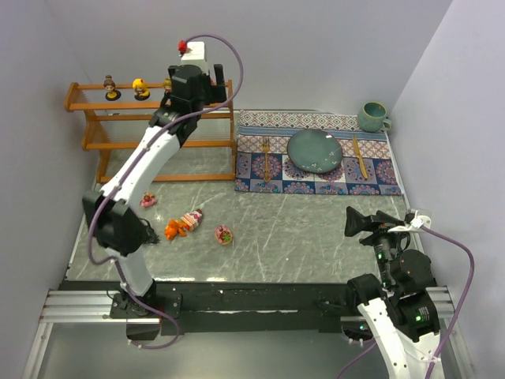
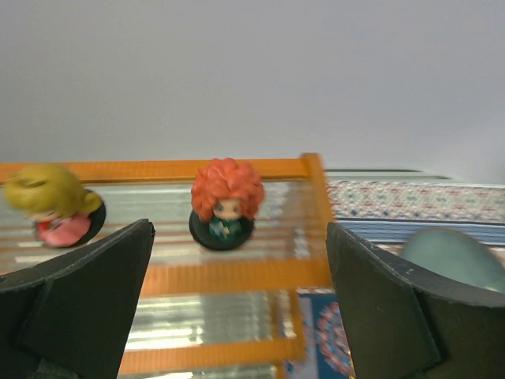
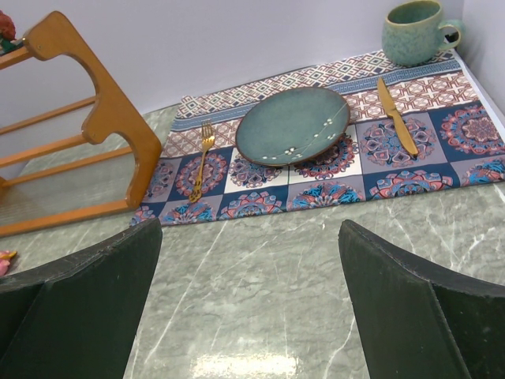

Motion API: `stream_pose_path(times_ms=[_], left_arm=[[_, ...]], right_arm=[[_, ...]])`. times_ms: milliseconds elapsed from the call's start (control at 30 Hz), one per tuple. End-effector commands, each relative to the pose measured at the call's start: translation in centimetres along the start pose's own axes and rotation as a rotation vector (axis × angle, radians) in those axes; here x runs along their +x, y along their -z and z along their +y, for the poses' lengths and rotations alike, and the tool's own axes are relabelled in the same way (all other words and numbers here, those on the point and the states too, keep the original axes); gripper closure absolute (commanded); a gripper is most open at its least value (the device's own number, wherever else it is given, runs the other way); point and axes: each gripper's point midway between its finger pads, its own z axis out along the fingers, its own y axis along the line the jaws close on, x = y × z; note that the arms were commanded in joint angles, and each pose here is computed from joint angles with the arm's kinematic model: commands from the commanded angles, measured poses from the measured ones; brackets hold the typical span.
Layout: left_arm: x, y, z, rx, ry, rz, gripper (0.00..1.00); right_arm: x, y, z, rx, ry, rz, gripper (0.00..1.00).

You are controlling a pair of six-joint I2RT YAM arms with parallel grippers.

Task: Place and organize the plastic toys onto the shelf

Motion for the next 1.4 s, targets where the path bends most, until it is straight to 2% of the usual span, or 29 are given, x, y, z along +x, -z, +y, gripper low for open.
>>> stream_pose_path(times_ms=[0,67,100,167,200,233,300,333,400,433,500,533,633,767,867,900,967,1033,1200,1367], left_arm=[[-6.9,6.9,-0.9,0.087,0.077,-0.136,0.03],[-5.4,8.1,-0.9,0.088,0.083,-0.102,0.01],[-6.2,9.7,-0.5,0.086,0.110,-0.117,0.01],[-3.4,10.9,-0.3,0.080,0.111,-0.052,0.01],[-3.8,12.6,0.1,0.089,0.148,-0.059,0.01],[-1.5,13.1,0.3,0.086,0.144,-0.011,0.01],[-0.8,15.5,1.2,0.090,0.173,-0.004,0.02],[1.9,15.8,1.8,0.076,0.158,0.046,0.03],[3.1,17.8,3.0,0.064,0.164,0.058,0.03],[5.7,18.0,3.8,0.041,0.144,0.103,0.03],[6.8,19.3,4.8,0.027,0.140,0.109,0.03],[9.0,19.4,5.4,0.009,0.119,0.146,0.03],[12.1,19.6,6.3,-0.005,0.087,0.168,0.03],[14.7,18.9,7.5,-0.049,0.037,0.211,0.03],[14.4,18.5,8.4,-0.096,0.022,0.224,0.03],[14.5,18.7,8.8,-0.103,0.021,0.217,0.03],[14.3,19.0,9.2,-0.109,0.037,0.198,0.03],[15.3,19.2,9.8,-0.135,0.037,0.206,0.03],[18.3,19.5,10.9,-0.194,0.078,0.248,0.03],[20.5,20.0,9.3,-0.099,0.150,0.273,0.03]], right_arm=[[-4.8,4.7,0.5,-0.102,-0.073,-0.292,0.00],[-4.8,4.8,0.5,-0.102,-0.074,-0.293,0.00],[-4.9,4.8,0.5,-0.103,-0.074,-0.294,0.00],[-4.8,4.7,0.7,-0.113,-0.070,-0.287,0.00],[-4.8,4.7,0.9,-0.119,-0.068,-0.283,0.00],[-4.9,4.7,1.0,-0.121,-0.069,-0.282,0.00],[-5.2,4.7,1.1,-0.122,-0.068,-0.274,0.00],[-5.4,4.7,1.3,-0.130,-0.064,-0.270,0.00],[-5.8,4.5,2.2,-0.157,-0.065,-0.254,0.00],[-5.9,4.4,2.7,-0.178,-0.084,-0.243,0.00],[-5.9,3.4,4.0,-0.219,-0.087,-0.203,0.00],[-5.4,3.1,5.1,-0.271,-0.086,-0.166,0.00],[-3.1,0.3,6.9,-0.318,-0.105,-0.020,0.00],[1.1,-3.1,9.2,-0.376,-0.121,0.227,0.00],[3.5,-4.7,10.1,-0.416,-0.147,0.309,0.00],[3.2,-5.2,10.6,-0.440,-0.162,0.282,0.00],[4.9,-6.2,10.4,-0.434,-0.179,0.309,0.00],[4.9,-7.0,10.6,-0.441,-0.181,0.288,0.00],[7.0,-8.7,10.4,-0.414,-0.154,0.393,0.00],[9.7,-9.4,10.8,-0.430,-0.158,0.509,0.00]])
